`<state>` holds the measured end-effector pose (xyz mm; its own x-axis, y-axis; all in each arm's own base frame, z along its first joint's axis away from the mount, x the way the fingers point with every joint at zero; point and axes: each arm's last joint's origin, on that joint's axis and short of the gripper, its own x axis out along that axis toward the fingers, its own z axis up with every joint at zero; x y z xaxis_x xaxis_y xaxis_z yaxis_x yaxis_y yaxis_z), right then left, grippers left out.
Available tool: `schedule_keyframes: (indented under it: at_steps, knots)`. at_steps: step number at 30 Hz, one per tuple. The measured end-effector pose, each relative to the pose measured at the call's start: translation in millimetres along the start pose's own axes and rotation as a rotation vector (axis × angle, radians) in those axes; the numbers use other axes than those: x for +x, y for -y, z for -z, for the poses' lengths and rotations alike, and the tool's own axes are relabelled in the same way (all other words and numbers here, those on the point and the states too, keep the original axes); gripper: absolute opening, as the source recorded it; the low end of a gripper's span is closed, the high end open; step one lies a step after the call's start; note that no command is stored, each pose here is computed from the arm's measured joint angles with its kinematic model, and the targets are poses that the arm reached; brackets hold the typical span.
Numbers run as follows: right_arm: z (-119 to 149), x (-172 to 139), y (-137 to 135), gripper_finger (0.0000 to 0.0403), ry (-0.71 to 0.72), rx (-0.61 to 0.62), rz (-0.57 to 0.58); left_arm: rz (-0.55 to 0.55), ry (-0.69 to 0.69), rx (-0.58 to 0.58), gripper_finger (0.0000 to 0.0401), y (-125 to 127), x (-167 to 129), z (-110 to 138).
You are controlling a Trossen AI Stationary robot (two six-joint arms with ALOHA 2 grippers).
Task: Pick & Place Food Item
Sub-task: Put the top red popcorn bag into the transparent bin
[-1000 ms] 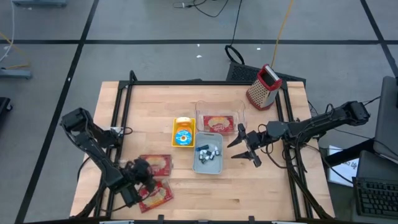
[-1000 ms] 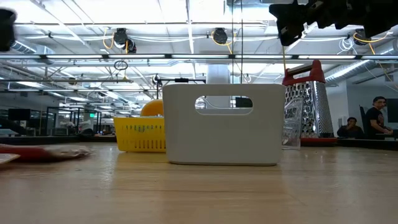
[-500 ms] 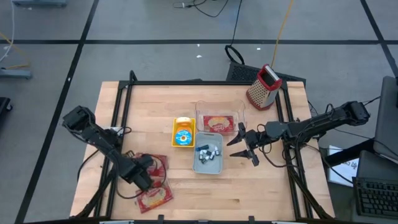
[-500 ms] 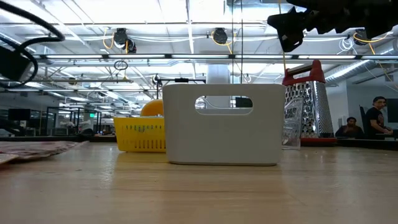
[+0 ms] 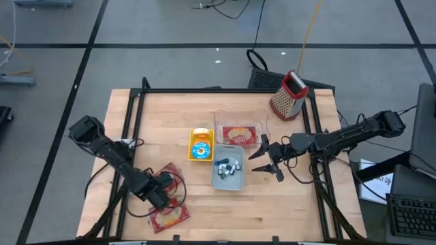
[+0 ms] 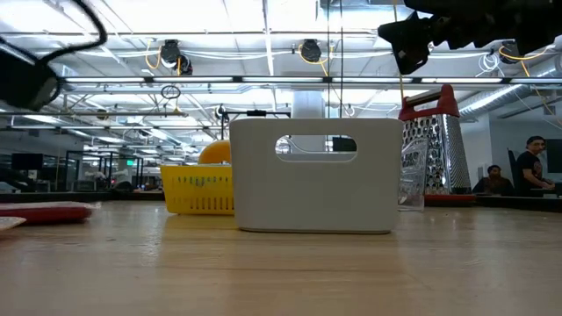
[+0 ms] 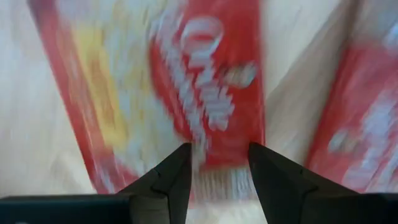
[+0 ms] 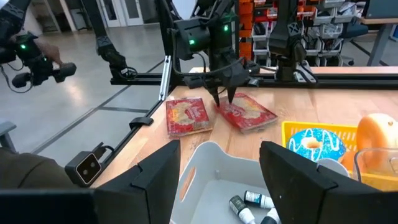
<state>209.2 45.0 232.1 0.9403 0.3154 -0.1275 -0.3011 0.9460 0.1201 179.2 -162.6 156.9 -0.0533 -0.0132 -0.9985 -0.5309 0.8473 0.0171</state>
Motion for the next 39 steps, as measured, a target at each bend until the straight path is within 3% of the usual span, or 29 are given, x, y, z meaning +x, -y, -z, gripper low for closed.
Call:
schedule_keyframes:
  at_steps: [4, 10, 20, 26, 39]
  knots:
    - [1, 0, 0, 0.0208, -0.009, 0.008, -0.001, 0.013, -0.201, -0.041, 0.0161, -4, -1, 1]
    - [1, 0, 0, 0.0208, -0.011, 0.005, -0.001, 0.037, -0.257, -0.045, 0.0161, -2, -4, 12]
    - [2, 0, 0, 0.0208, -0.017, 0.006, -0.001, -0.077, -0.046, 0.09, 0.0161, 0, 1, 39]
    - [2, 0, 0, 0.0208, -0.017, 0.005, -0.001, -0.164, -0.032, 0.111, 0.0161, -1, 9, 50]
    - [1, 0, 0, 0.0208, -0.015, 0.009, -0.001, -0.2, 0.044, 0.131, 0.0159, 7, 25, 51]
